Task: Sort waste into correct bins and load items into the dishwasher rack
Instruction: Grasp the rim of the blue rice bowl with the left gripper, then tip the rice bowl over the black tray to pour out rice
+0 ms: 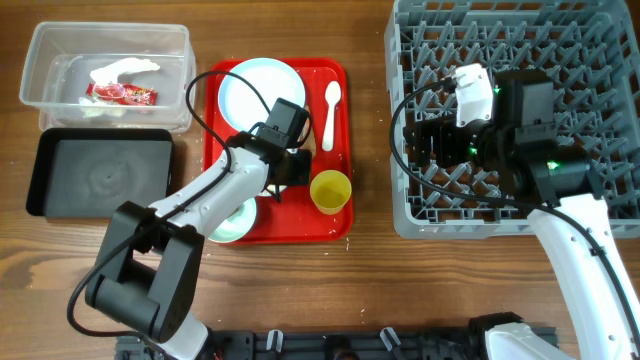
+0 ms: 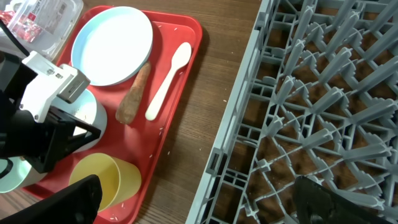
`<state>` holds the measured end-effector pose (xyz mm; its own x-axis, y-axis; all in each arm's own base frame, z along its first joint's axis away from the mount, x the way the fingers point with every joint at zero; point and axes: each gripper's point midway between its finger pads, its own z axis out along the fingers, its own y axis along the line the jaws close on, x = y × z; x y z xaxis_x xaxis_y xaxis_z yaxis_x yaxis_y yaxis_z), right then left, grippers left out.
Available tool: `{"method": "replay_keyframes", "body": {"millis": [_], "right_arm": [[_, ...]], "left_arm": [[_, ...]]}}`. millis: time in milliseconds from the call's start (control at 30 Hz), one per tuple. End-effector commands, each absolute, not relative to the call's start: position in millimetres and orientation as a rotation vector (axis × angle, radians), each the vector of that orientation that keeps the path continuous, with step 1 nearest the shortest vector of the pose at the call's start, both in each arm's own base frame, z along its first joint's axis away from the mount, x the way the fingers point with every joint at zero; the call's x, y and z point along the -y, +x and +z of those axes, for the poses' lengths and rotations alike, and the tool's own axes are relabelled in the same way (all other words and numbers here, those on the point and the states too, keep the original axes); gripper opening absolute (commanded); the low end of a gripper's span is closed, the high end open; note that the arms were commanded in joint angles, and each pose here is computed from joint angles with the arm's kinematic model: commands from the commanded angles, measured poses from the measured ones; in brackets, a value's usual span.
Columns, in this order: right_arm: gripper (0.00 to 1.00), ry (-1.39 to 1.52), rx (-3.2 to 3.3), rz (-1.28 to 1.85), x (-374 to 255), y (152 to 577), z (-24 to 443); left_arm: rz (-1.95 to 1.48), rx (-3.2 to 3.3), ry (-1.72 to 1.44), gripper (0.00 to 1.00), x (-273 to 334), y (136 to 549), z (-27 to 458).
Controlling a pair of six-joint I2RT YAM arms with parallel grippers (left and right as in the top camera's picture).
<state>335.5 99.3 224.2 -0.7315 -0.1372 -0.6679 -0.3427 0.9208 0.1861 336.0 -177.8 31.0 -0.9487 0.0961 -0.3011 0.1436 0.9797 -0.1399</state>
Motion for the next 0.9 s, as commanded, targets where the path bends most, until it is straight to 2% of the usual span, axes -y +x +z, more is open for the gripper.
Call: {"method": "replay_keyframes", "body": {"millis": [0, 100, 200, 367, 500, 533, 700, 867], "right_arm": [[1.0, -0.339, -2.378, 0.414, -102.8, 337.2, 229.4], [1.0, -0.339, -2.378, 0.414, -102.8, 337.2, 229.4], [1.0, -0.339, -2.377, 0.414, -102.8, 337.4, 229.5], [1.0, -0.34, -2.374, 0.414, -102.9, 337.9, 230.0], [1.0, -0.34, -2.372, 0.414, -102.9, 338.2, 230.3], [1.0, -0.34, -2.372, 0.414, -102.9, 338.2, 230.3], [1.0, -0.34, -2.373, 0.414, -103.0, 338.1, 230.3], [1.0, -0.339, -2.373, 0.414, -103.0, 338.1, 230.3]], "left_arm": [[-0.317, -2.745, 0.167, 0.04, 194.5, 358.1, 62.0], [-0.374, -2.623, 0.163, 0.04, 207.0, 383.5, 113.6], [-0.409, -2.575, 0.136, 0.04, 202.5, 389.4, 151.9], [-0.437, -2.604, -0.055, 0.04, 136.8, 380.0, 193.9], [-0.408, -2.651, -0.323, 0.04, 61.4, 369.8, 194.1], [-0.411, -2.679, -0.462, 0.04, 24.0, 362.3, 187.5], [-0.541, -2.663, -0.606, 0.04, -37.5, 349.9, 172.1], [-0.834, -2.561, -0.778, 0.04, -89.8, 340.1, 142.5]]}}
